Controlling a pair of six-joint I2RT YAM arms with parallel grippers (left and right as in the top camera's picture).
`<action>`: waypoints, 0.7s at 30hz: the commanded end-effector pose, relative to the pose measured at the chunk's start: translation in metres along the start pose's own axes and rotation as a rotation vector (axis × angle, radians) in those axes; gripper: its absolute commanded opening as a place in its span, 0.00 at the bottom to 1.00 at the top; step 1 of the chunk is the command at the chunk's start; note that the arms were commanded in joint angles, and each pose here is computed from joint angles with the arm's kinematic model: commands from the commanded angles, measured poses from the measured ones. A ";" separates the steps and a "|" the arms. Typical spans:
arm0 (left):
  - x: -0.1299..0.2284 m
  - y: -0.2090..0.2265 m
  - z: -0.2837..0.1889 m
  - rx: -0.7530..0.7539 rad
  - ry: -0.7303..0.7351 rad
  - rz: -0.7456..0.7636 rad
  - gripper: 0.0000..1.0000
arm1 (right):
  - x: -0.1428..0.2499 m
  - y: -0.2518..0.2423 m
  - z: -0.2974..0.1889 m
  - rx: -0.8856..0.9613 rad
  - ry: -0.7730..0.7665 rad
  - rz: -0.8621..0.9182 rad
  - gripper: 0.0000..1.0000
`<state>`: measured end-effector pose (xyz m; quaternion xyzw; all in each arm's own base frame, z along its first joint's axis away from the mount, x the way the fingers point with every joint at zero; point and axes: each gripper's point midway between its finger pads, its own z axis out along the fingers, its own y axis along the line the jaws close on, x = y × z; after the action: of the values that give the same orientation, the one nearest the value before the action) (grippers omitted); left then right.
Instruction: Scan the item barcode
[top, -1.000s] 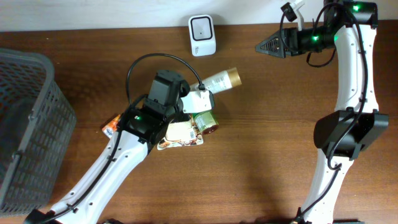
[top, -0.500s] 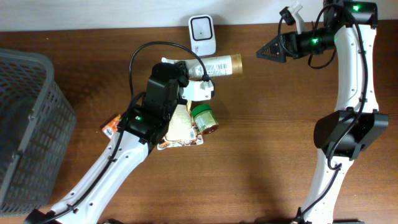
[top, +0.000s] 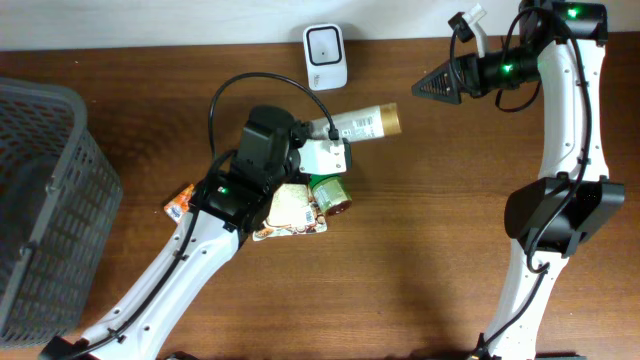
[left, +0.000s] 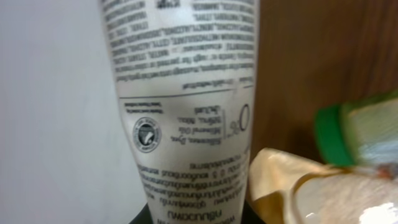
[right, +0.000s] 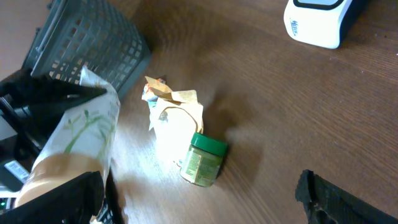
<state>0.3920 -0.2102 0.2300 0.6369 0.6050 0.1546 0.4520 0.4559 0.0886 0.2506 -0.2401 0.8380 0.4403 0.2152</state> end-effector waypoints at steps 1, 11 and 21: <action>-0.042 -0.002 -0.020 0.096 -0.205 -0.329 0.00 | -0.009 0.018 -0.011 0.006 -0.029 -0.063 0.98; 0.001 -0.018 -0.025 0.101 0.029 -0.345 0.00 | -0.016 0.044 0.010 -0.083 -0.032 -0.082 0.98; 0.018 0.020 -0.014 -0.048 0.054 -0.132 0.00 | -0.016 0.090 0.053 -0.204 0.010 -0.265 0.98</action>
<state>0.3888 -0.1838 0.2229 0.5903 0.6689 0.1632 0.4213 0.4317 0.1753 0.2667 -0.3430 0.7720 0.4911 0.2124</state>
